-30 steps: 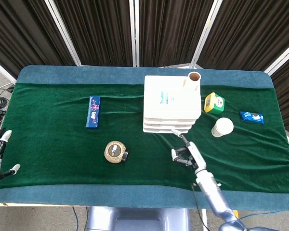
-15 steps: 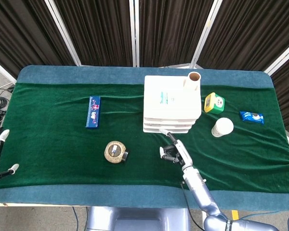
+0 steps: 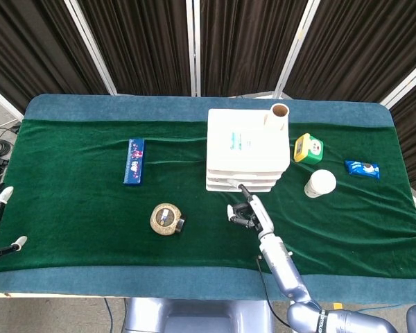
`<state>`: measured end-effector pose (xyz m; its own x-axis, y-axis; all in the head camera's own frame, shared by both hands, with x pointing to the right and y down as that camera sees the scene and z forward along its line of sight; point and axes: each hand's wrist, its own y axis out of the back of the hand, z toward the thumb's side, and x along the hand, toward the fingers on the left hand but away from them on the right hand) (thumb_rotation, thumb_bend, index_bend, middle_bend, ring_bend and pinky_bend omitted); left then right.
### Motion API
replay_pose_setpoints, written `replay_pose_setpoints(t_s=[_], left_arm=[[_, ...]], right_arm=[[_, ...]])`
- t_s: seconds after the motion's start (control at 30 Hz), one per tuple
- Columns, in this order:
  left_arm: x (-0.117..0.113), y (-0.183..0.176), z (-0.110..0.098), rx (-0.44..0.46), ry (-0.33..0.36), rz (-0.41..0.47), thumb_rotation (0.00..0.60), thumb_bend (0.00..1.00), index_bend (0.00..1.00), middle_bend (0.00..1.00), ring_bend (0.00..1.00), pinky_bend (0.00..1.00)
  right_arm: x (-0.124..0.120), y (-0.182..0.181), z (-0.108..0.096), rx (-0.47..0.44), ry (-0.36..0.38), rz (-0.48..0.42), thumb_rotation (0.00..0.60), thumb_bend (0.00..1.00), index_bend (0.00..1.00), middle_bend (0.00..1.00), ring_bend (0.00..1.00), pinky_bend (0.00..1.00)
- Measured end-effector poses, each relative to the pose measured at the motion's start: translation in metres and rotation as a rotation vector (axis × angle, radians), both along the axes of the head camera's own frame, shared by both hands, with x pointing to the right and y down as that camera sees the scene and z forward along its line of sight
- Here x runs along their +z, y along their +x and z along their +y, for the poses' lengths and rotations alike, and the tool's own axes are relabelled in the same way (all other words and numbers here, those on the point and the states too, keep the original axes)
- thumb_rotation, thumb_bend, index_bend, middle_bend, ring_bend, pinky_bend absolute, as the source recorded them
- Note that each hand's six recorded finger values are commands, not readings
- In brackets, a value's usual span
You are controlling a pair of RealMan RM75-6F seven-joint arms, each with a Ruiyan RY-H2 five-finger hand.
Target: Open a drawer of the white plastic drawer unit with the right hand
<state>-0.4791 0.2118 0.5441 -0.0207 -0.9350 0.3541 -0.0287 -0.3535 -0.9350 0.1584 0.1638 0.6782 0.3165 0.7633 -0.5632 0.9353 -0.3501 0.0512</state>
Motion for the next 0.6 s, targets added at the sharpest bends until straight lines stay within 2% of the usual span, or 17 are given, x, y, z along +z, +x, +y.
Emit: replay_pose_setpoints(t_s=[0.6], left_arm=[[-0.001,-0.001,-0.001,-0.007,-0.002,0.014,0.6,0.13,0.0,0.0,0.0,0.0]], right_arm=[[0.008,0.014,-0.008,0.065,-0.009,0.025,0.6,0.5,0.15,0.93,0.96,0.85]])
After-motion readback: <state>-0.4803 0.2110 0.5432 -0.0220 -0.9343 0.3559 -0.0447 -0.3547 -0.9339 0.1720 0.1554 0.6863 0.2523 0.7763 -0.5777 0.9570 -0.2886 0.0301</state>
